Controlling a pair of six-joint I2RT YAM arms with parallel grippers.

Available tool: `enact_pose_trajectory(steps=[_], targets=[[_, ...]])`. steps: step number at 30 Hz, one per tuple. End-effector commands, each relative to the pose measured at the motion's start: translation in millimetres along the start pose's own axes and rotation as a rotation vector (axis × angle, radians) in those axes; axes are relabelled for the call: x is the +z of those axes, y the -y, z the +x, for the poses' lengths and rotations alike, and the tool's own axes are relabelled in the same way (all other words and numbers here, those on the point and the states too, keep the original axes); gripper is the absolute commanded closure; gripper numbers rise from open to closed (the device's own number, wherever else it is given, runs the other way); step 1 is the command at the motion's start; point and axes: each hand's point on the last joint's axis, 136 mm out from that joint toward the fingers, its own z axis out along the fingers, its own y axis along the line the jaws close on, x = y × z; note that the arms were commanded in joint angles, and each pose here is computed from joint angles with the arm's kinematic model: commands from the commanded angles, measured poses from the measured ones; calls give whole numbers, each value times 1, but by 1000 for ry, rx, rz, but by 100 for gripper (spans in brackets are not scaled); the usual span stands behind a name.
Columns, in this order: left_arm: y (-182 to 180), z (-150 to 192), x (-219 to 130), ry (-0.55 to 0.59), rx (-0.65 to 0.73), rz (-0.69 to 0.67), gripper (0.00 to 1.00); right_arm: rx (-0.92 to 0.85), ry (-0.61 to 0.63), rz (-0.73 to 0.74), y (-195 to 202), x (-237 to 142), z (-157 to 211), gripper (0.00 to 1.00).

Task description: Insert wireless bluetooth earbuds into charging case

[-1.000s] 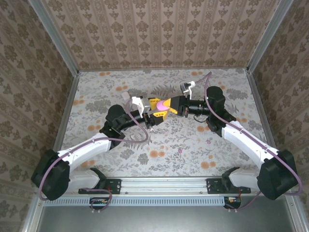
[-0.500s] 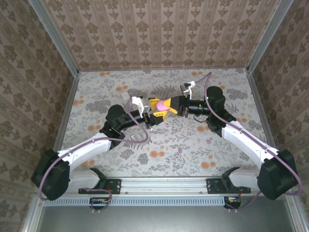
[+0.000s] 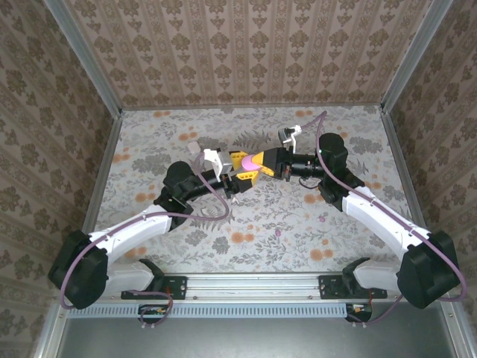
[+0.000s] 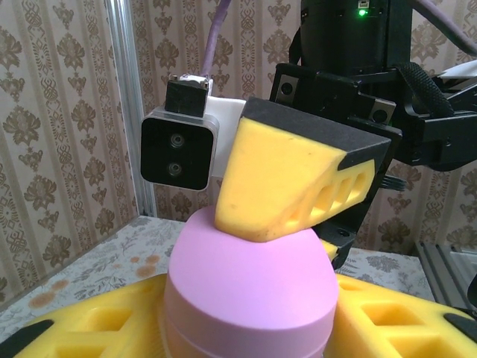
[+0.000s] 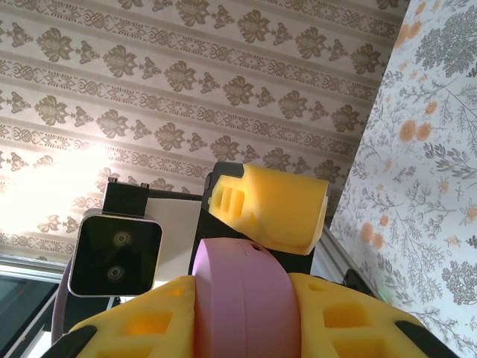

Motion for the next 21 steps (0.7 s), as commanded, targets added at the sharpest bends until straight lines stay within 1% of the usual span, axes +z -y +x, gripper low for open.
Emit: enact_pose_trajectory(steps=[1, 5, 8, 10, 13, 15, 17, 21], targets=[[2, -20, 5, 45, 38, 21, 49, -25, 3, -31, -7, 2, -1, 81], [2, -20, 6, 44, 38, 26, 51, -20, 5, -35, -8, 1, -1, 81], [2, -19, 6, 42, 38, 26, 48, -21, 5, -43, -10, 1, -2, 81], [2, -21, 6, 45, 40, 25, 49, -18, 4, -39, -9, 1, -2, 81], [2, -22, 6, 46, 39, 27, 54, -13, 1, -33, -6, 2, -1, 81], [2, -21, 6, 45, 40, 27, 53, -5, -1, -31, -4, 2, 0, 81], [2, -20, 6, 43, 38, 25, 49, -8, 1, -34, -6, 2, -1, 81], [2, -19, 6, 38, 41, 29, 49, -10, 2, -38, -8, 2, -2, 81]])
